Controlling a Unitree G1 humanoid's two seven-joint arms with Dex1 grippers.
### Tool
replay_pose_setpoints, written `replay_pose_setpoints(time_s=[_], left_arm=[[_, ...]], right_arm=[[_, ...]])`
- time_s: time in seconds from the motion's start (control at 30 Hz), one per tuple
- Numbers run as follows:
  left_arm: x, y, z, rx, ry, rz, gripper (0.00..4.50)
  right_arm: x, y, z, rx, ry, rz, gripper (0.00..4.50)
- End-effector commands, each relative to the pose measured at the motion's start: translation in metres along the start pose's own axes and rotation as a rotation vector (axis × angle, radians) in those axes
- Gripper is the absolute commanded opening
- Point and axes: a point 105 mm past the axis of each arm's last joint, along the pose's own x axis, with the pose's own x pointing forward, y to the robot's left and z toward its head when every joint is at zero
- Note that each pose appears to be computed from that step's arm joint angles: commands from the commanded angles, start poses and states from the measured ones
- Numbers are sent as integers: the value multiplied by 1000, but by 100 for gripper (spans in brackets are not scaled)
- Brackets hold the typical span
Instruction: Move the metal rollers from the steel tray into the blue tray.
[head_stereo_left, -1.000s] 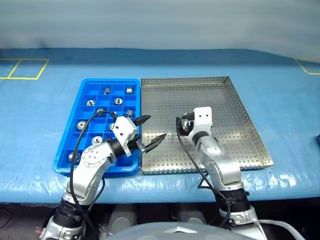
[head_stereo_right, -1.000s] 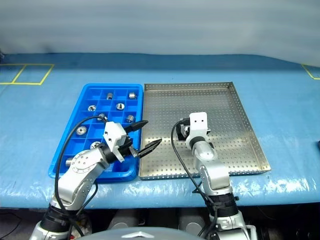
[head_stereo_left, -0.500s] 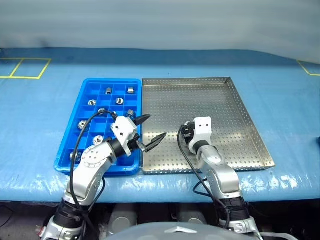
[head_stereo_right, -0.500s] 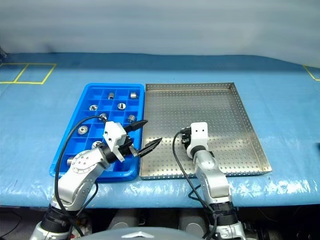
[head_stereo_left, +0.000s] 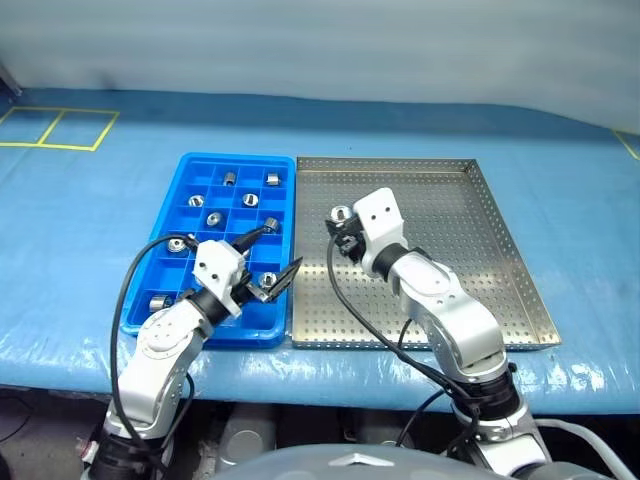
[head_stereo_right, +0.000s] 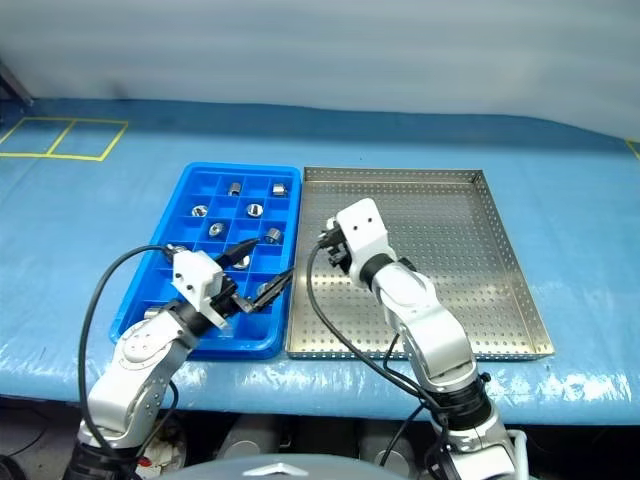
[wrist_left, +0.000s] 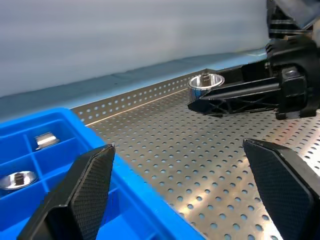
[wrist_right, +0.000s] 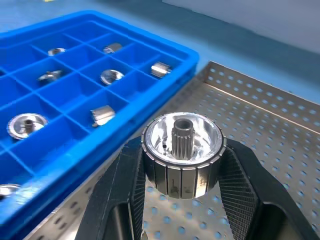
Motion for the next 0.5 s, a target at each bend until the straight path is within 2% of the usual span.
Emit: replay_pose_setpoints(time_s=[0.03, 0.3, 0.5], left_arm=[[-12, 9, 23, 56, -84, 91, 450], [-43, 18, 25, 66, -47, 202, 450], [-53, 18, 25, 57, -34, 219, 450]], right_arm=[[4, 25, 22, -26, -61, 120, 171], [12, 71, 17, -14, -42, 314, 171], [6, 86, 4, 7, -2, 388, 171]])
